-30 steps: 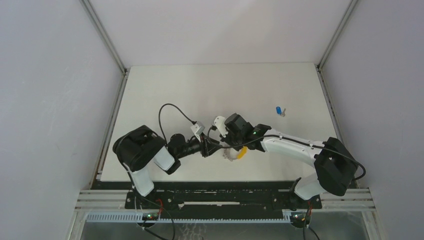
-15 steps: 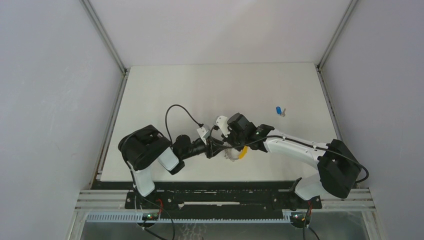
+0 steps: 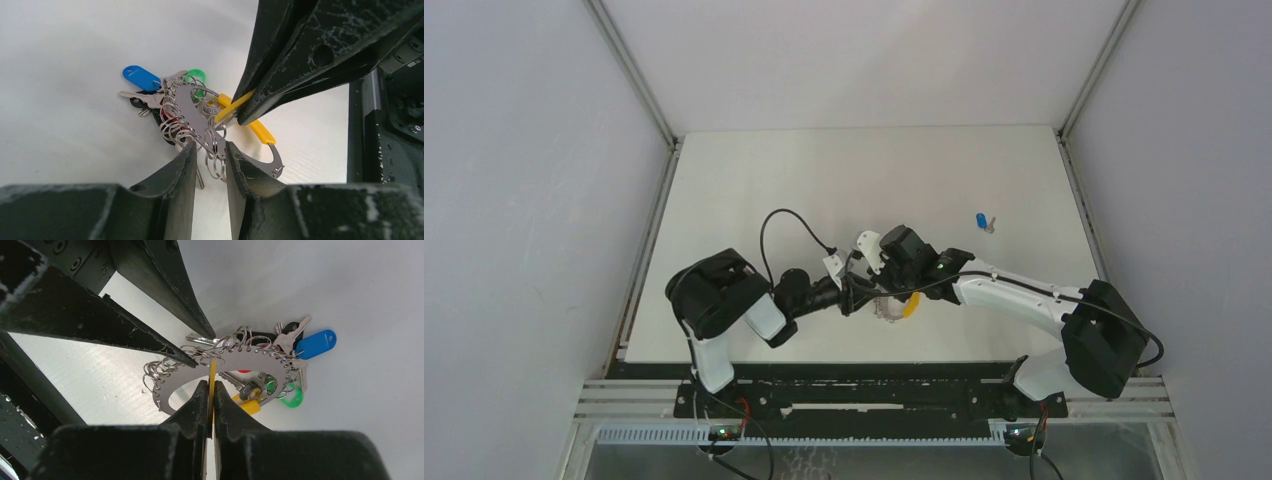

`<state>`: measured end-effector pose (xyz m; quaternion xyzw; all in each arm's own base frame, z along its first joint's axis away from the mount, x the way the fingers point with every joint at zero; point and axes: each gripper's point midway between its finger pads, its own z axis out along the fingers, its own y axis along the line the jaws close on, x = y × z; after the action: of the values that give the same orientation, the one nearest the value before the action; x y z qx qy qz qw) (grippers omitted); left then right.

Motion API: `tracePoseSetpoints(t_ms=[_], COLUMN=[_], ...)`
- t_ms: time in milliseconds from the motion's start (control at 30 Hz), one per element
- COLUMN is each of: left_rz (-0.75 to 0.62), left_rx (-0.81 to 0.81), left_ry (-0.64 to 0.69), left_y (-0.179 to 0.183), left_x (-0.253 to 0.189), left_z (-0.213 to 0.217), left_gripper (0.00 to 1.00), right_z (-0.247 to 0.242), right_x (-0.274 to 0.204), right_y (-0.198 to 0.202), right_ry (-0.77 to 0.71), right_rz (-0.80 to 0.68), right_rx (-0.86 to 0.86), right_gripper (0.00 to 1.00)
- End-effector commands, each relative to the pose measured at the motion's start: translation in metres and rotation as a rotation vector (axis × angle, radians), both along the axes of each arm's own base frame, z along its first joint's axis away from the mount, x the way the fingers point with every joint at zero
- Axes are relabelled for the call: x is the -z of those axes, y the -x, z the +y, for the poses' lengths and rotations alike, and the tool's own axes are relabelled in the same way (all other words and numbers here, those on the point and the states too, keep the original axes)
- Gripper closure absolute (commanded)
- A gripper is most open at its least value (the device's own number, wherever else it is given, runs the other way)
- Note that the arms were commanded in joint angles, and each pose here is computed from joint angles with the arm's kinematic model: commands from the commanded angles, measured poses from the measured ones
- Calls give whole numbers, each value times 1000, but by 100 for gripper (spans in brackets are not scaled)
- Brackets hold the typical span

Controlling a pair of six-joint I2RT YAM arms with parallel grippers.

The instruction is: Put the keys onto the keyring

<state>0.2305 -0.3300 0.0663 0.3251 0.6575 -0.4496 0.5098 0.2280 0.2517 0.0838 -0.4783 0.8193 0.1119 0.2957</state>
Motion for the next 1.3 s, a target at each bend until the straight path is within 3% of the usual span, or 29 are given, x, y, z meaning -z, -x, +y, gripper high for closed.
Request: tracePoseSetpoints(t_ms=[0, 267, 467, 833, 1267], left_rz=[-88, -92, -113, -132, -127], left_rx=[17, 22, 35, -11, -23], left_ry=[37, 28, 25, 0, 13], left_y=[-7, -7, -4, -6, -6], left_x=[-18, -14, -16, -12, -16], left_z=[-12, -14, -15, -8, -9], left_gripper=[69, 80, 99, 100, 100], right_z=[7, 8, 6, -21, -33], right_x=[-18, -20, -20, -15, 25], right_y=[-6, -3, -3, -9, 1], right_ry=[-61, -73, -66, -46, -7], right_rz=[-45, -42, -37, -4, 173], right_rx=[-3, -9, 0, 137, 223], right_gripper=[100, 100, 100, 100, 100])
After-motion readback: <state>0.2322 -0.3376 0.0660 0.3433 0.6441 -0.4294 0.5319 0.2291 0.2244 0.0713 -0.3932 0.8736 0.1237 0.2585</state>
